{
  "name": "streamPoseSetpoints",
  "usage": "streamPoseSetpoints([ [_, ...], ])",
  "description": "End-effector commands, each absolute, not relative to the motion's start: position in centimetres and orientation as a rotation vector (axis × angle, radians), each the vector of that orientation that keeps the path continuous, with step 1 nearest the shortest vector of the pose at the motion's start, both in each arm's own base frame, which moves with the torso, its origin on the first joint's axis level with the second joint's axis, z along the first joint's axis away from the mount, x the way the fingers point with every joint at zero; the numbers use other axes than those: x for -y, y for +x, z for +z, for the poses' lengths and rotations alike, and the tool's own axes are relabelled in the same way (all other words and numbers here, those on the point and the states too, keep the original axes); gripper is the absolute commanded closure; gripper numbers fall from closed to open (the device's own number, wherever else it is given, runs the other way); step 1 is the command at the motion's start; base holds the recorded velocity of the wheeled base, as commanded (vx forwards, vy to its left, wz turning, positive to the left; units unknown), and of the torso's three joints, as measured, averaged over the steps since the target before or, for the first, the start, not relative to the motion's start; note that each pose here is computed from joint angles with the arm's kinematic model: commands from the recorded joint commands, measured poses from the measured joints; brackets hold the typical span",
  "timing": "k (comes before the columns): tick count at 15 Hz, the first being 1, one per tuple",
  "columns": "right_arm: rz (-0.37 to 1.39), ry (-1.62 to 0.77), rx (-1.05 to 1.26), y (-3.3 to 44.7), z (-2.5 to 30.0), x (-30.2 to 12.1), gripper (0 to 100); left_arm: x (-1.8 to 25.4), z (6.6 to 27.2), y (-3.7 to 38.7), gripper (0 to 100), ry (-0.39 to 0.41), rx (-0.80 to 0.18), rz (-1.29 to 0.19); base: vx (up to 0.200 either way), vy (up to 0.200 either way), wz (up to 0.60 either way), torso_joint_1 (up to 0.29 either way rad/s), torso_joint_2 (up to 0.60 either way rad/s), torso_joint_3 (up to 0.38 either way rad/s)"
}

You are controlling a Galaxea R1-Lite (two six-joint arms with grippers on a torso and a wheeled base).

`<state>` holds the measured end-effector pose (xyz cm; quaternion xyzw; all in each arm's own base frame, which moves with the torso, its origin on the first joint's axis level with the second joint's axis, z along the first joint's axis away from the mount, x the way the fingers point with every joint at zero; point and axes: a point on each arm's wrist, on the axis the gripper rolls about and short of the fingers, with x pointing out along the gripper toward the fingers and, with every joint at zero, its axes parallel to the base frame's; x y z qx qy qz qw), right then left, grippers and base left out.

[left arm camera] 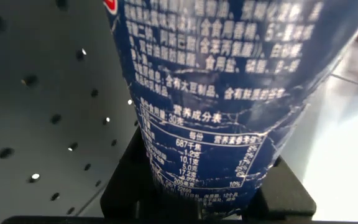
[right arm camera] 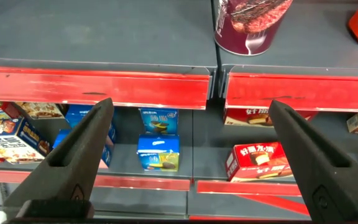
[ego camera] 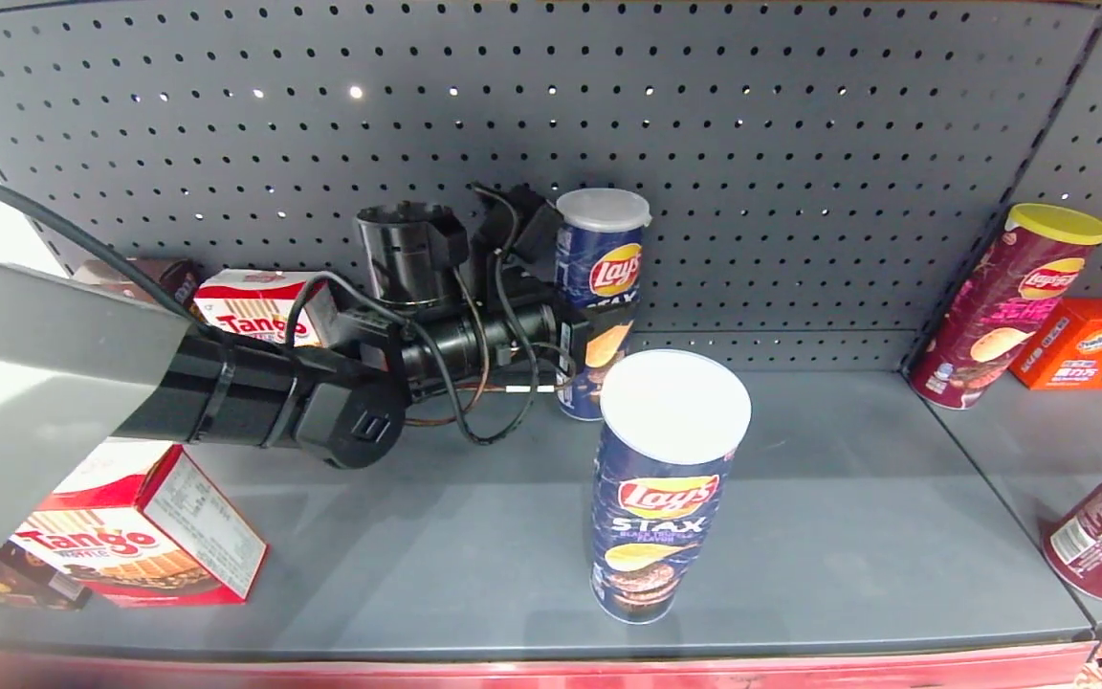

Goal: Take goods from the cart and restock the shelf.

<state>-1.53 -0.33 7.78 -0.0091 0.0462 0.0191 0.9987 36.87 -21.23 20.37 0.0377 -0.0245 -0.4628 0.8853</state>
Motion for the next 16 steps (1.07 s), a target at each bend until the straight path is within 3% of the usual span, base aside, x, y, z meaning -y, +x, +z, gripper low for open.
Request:
streamPoseSetpoints([
  [1, 0.039, -0.018, -0.095, -1.5, 7.8, 0.3, 0, 21.3, 19.8, 37.2, 100, 0.079, 0.04, -0.961, 0.0, 0.0, 0.0, 0.0, 0.0, 0.0],
  [9, 0.039, -0.019, -0.095, -1.5, 7.8, 0.3, 0, 21.4, 18.6, 37.3, 100, 0.085, 0.049, -0.961, 0.0, 0.0, 0.0, 0.0, 0.0, 0.0],
  [10, 0.039, -0.019, -0.096, -1.5, 7.8, 0.3, 0, 21.3, 18.2, 37.1, 0, 0.085, 0.051, -0.962, 0.0, 0.0, 0.0, 0.0, 0.0, 0.0],
  [13, 0.039, -0.019, -0.095, -1.5, 7.8, 0.3, 0, 21.0, 18.1, 36.8, 0, 0.082, 0.055, -0.954, 0.0, 0.0, 0.0, 0.0, 0.0, 0.0],
  [16, 0.039, -0.019, -0.095, -1.5, 7.8, 0.3, 0, 19.4, 20.9, 35.7, 0, 0.079, 0.104, -0.932, 0.0, 0.0, 0.0, 0.0, 0.0, 0.0],
])
